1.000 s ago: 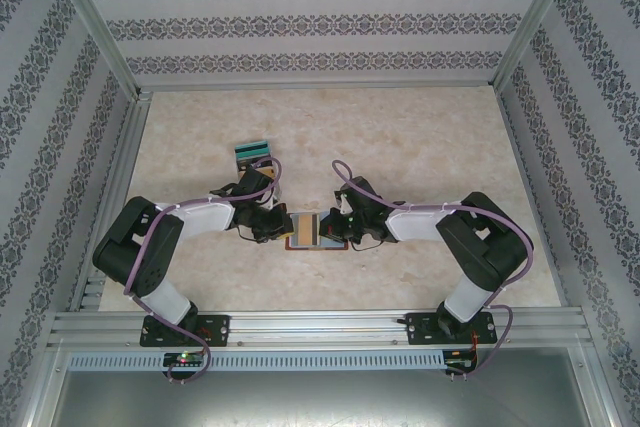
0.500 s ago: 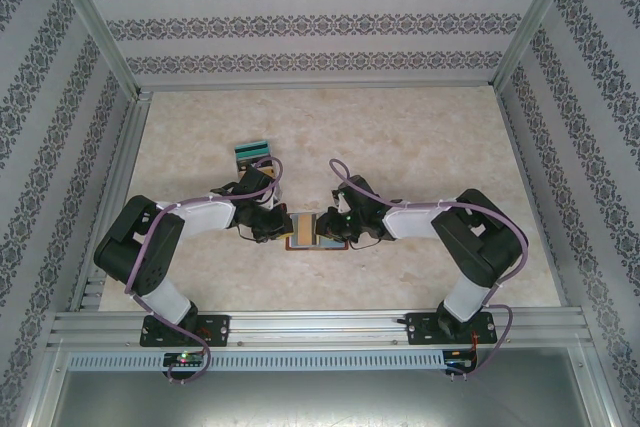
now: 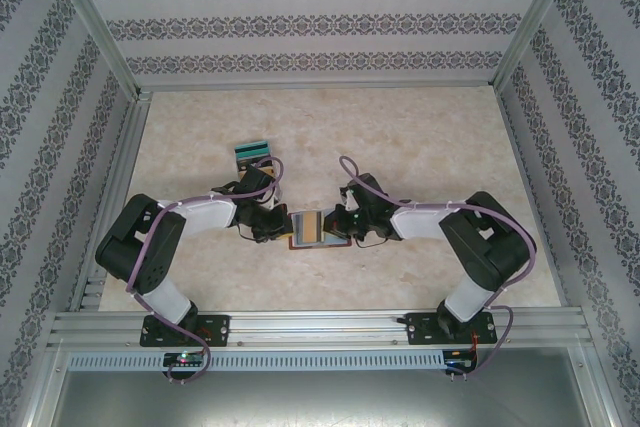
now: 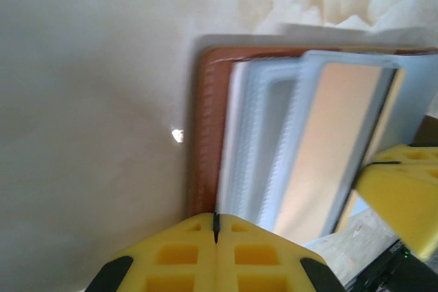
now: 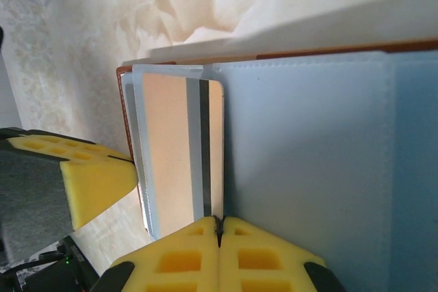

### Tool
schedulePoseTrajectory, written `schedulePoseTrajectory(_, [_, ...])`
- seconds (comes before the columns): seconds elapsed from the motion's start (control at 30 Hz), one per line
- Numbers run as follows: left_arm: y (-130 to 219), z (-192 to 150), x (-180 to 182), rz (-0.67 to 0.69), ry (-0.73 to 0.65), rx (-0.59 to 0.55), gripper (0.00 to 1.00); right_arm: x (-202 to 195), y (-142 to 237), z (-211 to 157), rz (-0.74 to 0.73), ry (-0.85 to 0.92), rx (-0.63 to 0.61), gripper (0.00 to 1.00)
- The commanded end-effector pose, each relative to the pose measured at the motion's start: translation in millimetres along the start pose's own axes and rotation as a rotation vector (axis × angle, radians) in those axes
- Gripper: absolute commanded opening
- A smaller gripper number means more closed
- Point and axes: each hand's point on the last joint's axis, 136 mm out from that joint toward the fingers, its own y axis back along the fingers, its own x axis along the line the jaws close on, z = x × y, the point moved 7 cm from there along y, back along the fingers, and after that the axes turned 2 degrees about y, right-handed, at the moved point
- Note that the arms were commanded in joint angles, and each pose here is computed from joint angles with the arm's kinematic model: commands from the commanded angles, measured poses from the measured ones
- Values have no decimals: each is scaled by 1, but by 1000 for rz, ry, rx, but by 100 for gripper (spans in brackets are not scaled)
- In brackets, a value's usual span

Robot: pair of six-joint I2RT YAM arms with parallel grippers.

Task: Take the credit cards out of the card holder

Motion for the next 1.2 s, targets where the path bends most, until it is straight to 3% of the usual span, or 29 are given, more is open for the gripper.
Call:
schedulePoseTrajectory(0.0, [-3, -4, 8, 64, 1, 29, 0, -9, 13, -3, -18, 3, -18, 0])
schedulePoseTrajectory(0.53, [6, 2, -8, 22, -19, 9, 0, -5, 79, -10, 1, 56, -111, 0])
schedulePoseTrajectory(0.6, [13, 5, -19, -17, -29, -12, 8, 0, 85, -11, 17, 66, -129, 0])
schedulePoseTrajectory(0.7, [29, 11, -40, -122, -38, -58, 40, 9, 96, -10, 67, 75, -157, 0])
schedulePoseTrajectory(0.8, [44, 17, -65, -265, -51, -103, 51, 21, 106, -6, 135, 86, -188, 0])
schedulePoseTrajectory(1.0, [64, 23, -101, -540, -66, -136, 49, 43, 120, 5, 295, 95, -197, 0])
schedulePoseTrajectory(1.17, [67, 23, -107, -616, -64, -141, 46, 53, 124, 14, 402, 77, -212, 0])
